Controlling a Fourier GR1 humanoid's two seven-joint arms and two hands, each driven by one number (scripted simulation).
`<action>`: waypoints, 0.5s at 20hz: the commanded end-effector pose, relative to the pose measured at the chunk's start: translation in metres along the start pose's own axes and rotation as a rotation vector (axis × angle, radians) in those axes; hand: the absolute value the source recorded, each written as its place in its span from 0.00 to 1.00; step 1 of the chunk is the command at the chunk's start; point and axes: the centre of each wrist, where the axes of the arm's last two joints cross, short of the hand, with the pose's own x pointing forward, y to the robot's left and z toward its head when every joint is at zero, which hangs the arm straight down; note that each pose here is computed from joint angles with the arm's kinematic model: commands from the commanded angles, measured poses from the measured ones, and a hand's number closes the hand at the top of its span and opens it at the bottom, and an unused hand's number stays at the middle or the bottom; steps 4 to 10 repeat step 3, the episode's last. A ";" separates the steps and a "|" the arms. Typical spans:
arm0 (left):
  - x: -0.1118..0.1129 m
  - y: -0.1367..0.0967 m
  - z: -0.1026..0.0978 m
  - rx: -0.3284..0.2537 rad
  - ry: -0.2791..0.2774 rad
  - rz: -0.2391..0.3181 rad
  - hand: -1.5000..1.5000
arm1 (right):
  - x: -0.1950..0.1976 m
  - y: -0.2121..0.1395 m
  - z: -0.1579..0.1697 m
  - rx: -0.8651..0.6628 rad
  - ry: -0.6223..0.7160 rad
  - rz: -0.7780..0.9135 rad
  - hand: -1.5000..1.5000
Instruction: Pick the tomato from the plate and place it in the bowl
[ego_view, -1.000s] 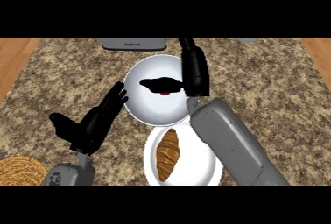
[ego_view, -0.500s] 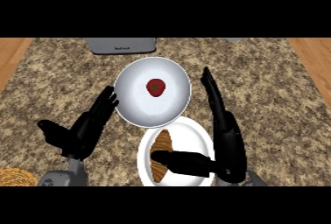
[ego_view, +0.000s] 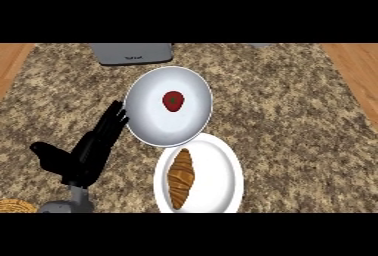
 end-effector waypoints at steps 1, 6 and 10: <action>-0.006 0.000 0.004 0.012 0.017 0.011 0.50 | 0.023 0.007 0.067 0.123 0.097 -0.027 1.00; -0.004 0.004 0.005 0.007 0.005 -0.007 0.50 | 0.015 0.007 0.081 0.199 0.139 -0.029 1.00; -0.004 0.004 0.005 0.007 0.005 -0.007 0.50 | 0.015 0.007 0.081 0.199 0.139 -0.029 1.00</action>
